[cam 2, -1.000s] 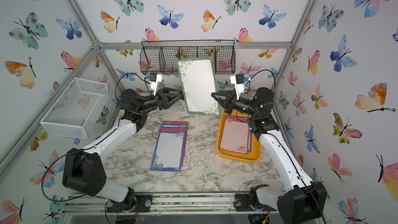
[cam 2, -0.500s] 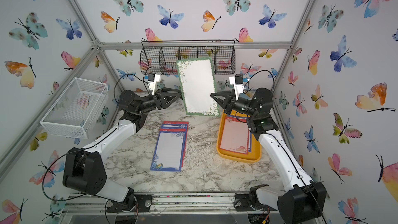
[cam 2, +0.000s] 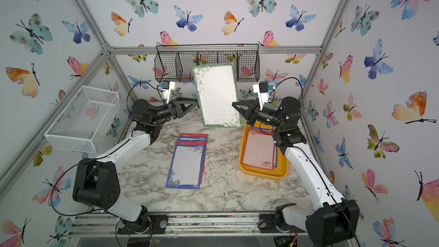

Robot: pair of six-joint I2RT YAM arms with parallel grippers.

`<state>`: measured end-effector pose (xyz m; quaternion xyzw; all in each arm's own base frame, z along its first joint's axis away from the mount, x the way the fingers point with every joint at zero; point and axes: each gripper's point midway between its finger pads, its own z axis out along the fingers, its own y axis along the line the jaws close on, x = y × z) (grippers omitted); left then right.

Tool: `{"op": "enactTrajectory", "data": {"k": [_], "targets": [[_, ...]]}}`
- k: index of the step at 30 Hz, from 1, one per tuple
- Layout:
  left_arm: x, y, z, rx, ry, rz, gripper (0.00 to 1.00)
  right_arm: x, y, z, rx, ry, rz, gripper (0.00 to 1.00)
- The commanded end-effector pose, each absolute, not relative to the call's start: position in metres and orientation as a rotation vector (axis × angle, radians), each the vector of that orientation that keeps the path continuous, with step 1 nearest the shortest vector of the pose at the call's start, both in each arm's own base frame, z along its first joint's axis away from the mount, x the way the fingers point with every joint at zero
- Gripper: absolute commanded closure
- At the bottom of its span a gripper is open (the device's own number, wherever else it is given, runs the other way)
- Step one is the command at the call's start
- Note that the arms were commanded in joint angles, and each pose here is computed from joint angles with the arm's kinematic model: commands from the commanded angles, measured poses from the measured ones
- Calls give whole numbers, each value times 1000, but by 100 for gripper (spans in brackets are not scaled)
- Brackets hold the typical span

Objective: Take out the stationery paper from the storage box
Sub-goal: Pick up the stationery paper from the storage box.

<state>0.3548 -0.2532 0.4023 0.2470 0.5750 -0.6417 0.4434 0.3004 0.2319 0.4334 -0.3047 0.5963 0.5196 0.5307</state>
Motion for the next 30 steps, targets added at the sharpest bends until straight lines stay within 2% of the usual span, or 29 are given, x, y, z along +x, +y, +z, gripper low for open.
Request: {"op": "enactTrajectory", "data": {"k": [1,6,9,18,23,26,30], "targets": [[342,-263,411,694,1386,-1624,42,295,236,431,-758,1403,1283,98],[334,-273,409,727,1382,-1679,48,296,237,424,-743,1418,1297,98],[330,-278,409,742,1382,-1691,55,295,239,420,-740,1423,1334,98],[327,-279,409,741,1360,-1697,89,294,241,396,-739,1463,1356,98],[330,-278,409,735,1370,-1706,98,295,237,394,-715,1484,1309,97],[331,-277,411,740,1377,-1715,100,296,234,394,-697,1491,1278,90],[336,-281,405,753,1448,-1725,100,302,229,395,-655,1530,1209,59]]}}
